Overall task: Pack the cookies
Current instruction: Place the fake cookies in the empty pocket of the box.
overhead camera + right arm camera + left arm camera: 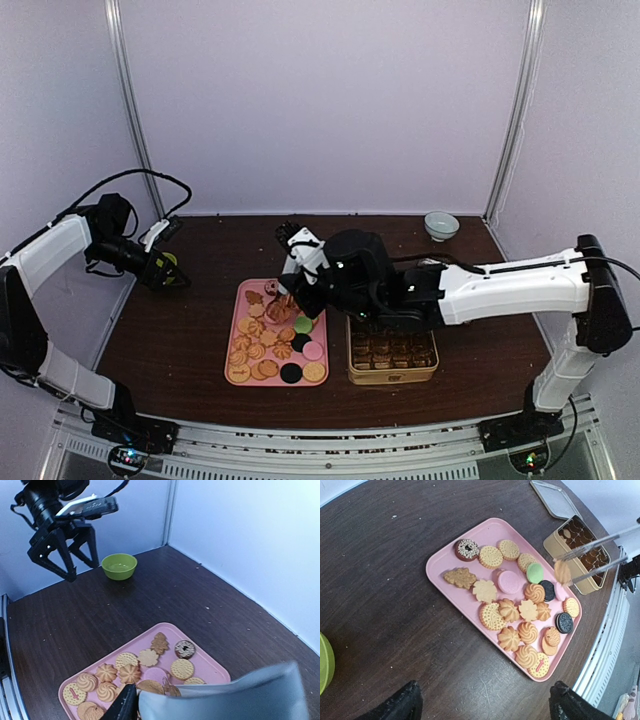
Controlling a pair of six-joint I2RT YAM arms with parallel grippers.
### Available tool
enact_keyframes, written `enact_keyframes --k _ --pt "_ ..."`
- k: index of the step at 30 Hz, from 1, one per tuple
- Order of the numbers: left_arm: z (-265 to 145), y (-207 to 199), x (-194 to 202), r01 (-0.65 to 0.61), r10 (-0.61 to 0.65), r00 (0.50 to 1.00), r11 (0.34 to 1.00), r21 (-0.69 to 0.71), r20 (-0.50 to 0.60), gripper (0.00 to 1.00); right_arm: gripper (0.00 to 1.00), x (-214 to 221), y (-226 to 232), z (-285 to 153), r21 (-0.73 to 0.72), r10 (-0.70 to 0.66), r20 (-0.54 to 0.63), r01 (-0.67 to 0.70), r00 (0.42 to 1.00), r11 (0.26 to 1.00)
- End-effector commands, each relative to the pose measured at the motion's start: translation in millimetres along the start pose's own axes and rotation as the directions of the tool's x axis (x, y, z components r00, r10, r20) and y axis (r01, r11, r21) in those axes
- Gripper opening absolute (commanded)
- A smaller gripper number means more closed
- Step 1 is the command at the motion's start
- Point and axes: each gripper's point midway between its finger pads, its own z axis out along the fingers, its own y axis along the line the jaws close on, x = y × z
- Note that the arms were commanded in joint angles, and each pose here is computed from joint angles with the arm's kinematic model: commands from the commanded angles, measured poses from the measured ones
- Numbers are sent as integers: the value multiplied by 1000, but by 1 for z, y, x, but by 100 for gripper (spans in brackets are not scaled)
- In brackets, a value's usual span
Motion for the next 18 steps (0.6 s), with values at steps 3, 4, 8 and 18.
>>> enact_keyframes --k 3,4,8,18 --pt "-6 -4 -10 -37 37 998 999 12 42 91 19 -9 -85 -67 214 40 28 -45 999 976" --pt "-6 -4 -9 -36 36 999 999 10 39 91 19 -4 -94 -76 234 42 26 -47 999 971" --pt "-8 -5 -9 -49 49 998 999 11 36 90 19 25 -124 -104 299 67 1 -64 998 952" --pt "-6 -7 -7 -46 45 998 999 26 32 90 19 65 -150 -129 382 77 -55 -50 996 923"
